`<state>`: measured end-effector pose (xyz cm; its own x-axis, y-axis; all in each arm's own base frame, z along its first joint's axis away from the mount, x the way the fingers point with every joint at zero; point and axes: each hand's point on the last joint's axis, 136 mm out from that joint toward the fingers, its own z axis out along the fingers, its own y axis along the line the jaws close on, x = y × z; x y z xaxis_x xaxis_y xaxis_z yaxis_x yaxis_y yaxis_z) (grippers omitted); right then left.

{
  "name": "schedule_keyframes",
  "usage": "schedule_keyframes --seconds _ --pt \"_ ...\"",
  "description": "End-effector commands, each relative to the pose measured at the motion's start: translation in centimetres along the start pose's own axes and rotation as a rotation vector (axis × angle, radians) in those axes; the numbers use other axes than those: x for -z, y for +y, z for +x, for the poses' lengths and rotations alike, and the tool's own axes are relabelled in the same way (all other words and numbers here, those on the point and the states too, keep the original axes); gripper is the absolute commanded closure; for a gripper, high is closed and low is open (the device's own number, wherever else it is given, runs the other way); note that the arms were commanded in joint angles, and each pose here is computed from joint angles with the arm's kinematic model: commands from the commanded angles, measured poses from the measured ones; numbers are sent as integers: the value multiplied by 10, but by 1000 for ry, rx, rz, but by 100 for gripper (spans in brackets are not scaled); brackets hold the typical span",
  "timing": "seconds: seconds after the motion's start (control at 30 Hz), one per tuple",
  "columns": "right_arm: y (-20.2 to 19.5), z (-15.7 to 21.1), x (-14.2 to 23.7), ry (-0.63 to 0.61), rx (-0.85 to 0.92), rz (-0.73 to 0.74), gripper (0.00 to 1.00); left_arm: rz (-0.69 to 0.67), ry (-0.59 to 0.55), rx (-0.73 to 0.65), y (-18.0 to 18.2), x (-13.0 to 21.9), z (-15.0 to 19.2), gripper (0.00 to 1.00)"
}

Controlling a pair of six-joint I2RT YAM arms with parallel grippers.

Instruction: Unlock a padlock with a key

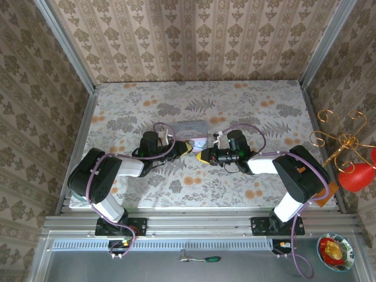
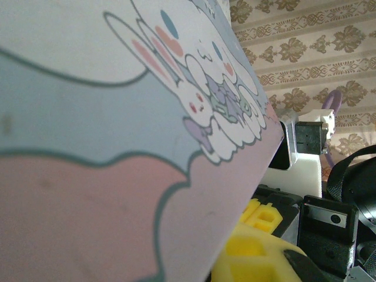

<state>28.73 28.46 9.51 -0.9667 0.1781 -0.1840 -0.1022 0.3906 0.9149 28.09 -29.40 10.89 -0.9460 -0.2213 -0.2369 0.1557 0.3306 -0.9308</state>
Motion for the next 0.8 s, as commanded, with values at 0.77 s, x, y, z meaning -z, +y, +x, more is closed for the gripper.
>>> schedule_keyframes --seconds 0.77 --pt "6 -24 -1 -111 15 6 100 62 34 -36 -20 -4 9 95"
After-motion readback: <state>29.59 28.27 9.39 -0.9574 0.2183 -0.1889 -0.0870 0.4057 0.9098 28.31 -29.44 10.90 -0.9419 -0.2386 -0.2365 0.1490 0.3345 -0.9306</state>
